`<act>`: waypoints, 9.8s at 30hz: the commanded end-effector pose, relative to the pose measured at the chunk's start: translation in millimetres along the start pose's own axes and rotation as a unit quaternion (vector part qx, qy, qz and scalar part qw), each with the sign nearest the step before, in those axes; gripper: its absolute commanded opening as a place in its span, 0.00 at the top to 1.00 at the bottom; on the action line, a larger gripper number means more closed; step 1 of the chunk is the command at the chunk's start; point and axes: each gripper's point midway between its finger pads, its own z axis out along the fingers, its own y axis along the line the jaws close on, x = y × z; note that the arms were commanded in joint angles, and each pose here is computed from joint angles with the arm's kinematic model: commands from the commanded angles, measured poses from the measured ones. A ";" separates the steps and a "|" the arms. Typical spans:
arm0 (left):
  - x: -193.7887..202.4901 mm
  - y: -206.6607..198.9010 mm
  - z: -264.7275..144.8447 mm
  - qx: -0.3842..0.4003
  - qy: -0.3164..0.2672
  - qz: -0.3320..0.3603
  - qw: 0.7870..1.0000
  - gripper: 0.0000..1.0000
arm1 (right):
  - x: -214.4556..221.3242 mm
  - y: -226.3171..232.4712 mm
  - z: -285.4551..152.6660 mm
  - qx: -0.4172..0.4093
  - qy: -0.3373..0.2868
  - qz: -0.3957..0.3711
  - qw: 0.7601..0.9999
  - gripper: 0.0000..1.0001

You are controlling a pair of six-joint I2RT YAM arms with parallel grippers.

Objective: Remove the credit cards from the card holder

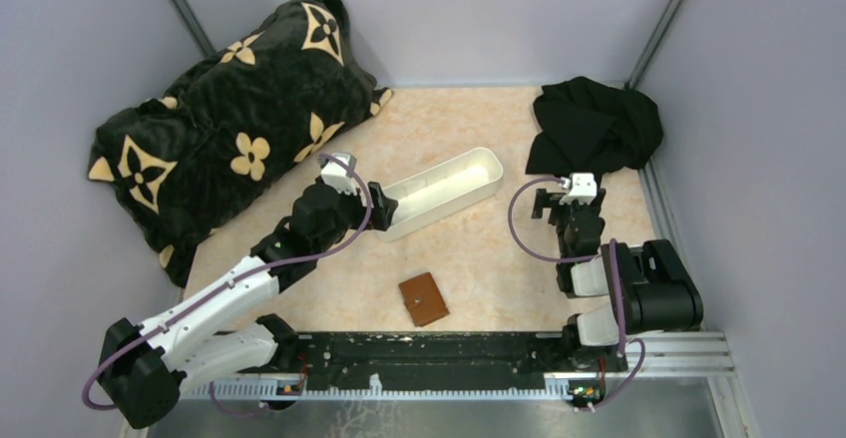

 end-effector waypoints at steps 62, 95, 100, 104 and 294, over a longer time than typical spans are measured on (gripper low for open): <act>-3.4 4.6 1.9 -0.035 0.006 -0.038 0.999 0.00 | -19.6 -0.2 7.5 0.003 -0.032 0.009 0.999 0.01; -8.7 15.0 11.7 -0.066 -0.022 -0.046 0.997 0.01 | -18.8 -0.8 9.0 0.002 -0.028 0.011 1.000 0.01; -11.7 0.0 24.9 -0.051 0.004 -0.049 0.998 0.01 | -13.7 -3.7 12.6 0.006 -0.013 0.019 1.000 0.01; -21.2 -0.8 26.5 -0.055 -0.003 -0.040 0.998 0.01 | -32.4 4.1 16.1 -0.016 0.011 0.007 1.000 0.01; 59.1 -70.1 -9.5 0.207 0.087 -0.008 0.974 0.08 | -24.3 236.2 -128.6 -0.219 0.290 0.065 0.929 0.90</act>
